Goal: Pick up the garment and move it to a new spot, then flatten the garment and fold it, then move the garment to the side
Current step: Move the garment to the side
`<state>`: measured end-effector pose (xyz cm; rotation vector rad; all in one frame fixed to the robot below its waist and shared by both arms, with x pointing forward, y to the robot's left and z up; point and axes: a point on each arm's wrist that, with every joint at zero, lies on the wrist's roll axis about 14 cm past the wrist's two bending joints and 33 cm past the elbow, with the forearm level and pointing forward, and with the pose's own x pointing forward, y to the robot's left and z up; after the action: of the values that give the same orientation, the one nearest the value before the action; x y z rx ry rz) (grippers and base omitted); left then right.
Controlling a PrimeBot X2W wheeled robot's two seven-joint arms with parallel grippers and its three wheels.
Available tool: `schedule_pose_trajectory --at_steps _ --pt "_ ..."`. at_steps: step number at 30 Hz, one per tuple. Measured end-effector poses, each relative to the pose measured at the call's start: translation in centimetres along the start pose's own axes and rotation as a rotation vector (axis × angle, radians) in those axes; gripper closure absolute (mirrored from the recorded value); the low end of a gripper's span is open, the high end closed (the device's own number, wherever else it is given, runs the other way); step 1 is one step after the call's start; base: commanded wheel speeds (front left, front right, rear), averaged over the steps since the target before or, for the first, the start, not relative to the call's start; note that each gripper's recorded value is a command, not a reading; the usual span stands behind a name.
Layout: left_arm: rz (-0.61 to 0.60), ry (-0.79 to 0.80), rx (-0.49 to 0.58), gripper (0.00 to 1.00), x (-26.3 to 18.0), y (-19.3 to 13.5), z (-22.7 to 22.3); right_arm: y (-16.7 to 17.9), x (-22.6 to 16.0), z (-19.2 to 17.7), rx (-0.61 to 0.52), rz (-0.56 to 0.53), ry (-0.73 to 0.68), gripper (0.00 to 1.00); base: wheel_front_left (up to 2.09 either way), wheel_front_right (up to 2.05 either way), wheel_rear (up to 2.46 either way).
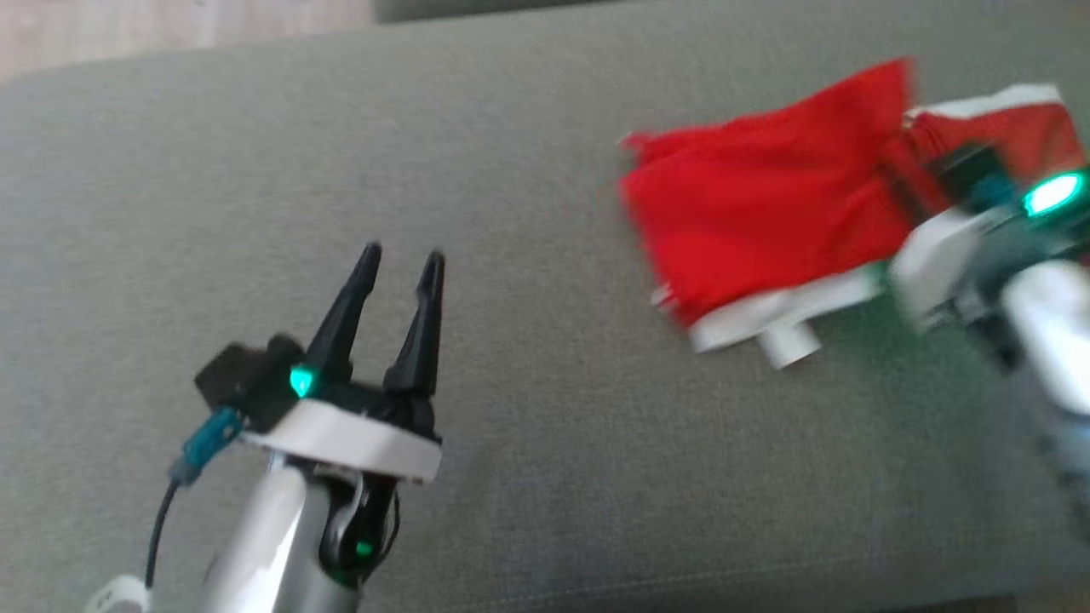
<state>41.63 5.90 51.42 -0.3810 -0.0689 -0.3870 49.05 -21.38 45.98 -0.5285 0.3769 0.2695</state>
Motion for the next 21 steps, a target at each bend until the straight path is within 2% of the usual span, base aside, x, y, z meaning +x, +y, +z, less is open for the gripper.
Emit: schedule_pose_trajectory --at_steps 5,9,11,21 --pt "-0.058 0.010 -0.030 0.00 2.6 -1.0 -1.1 -6.9 0.0 -1.9 -0.034 -0.121 0.081 1.00 0.00 0.00 0.00" --pt "-0.056 0.049 -0.050 0.00 3.0 -0.6 -2.9 -10.8 -0.1 -4.1 -0.069 -0.191 0.164 1.00 0.00 0.00 0.00" --pt "-0.045 0.066 -0.056 0.00 3.1 -0.1 -3.6 -12.2 -0.2 -5.7 -0.077 -0.216 0.224 1.00 0.00 0.00 0.00" --pt "0.017 0.082 -0.055 0.00 3.0 2.4 -4.4 -15.4 0.6 -8.6 -0.082 -0.277 0.340 1.00 0.00 0.00 0.00"
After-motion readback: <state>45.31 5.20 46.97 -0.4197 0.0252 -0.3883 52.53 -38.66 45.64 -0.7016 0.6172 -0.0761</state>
